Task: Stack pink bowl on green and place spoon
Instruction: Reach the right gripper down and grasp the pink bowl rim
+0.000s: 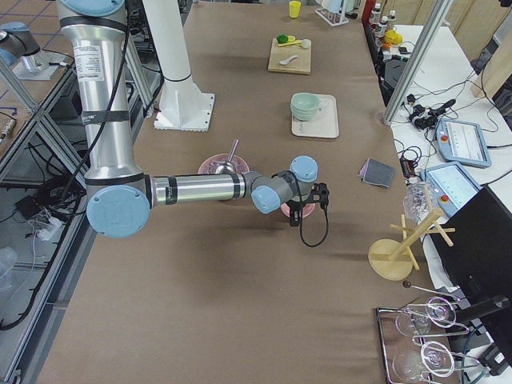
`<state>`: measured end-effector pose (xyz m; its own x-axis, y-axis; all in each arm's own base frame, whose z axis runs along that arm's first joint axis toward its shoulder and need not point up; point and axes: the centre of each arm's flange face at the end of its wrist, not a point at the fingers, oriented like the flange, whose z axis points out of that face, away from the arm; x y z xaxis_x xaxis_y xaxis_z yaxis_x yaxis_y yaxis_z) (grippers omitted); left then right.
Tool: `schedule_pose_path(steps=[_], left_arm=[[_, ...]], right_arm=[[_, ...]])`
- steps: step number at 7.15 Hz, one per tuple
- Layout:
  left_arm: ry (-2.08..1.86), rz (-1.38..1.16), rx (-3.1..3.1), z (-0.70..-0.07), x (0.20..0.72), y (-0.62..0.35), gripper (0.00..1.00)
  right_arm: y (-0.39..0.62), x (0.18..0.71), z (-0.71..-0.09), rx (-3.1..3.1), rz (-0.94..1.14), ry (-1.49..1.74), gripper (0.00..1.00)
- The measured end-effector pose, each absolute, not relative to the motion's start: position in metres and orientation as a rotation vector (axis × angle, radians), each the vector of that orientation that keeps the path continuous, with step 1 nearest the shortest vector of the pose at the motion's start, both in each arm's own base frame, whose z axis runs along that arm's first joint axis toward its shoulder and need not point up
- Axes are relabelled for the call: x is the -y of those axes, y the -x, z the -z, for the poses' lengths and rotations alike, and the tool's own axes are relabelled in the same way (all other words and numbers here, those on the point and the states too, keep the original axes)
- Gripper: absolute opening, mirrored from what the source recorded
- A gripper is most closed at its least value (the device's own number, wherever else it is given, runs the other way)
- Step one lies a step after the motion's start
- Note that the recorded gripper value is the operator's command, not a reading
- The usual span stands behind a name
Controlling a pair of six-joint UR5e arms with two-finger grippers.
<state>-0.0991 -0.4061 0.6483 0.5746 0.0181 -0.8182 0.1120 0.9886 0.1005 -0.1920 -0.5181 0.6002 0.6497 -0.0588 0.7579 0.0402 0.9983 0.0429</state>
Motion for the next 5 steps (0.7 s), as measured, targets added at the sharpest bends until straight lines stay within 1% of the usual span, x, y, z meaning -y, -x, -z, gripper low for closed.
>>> schedule_pose_path(steps=[3,5], left_arm=[[-0.142,0.050,-0.959,-0.649,0.407,0.096,0.97],[-0.105,0.065,-0.963,-0.645,0.413,0.080,0.97]], right_arm=[[0.194,0.514,-0.610,0.857,0.056,-0.011,0.00],[0.196,0.516,-0.600,0.871,0.054,-0.019,0.00]])
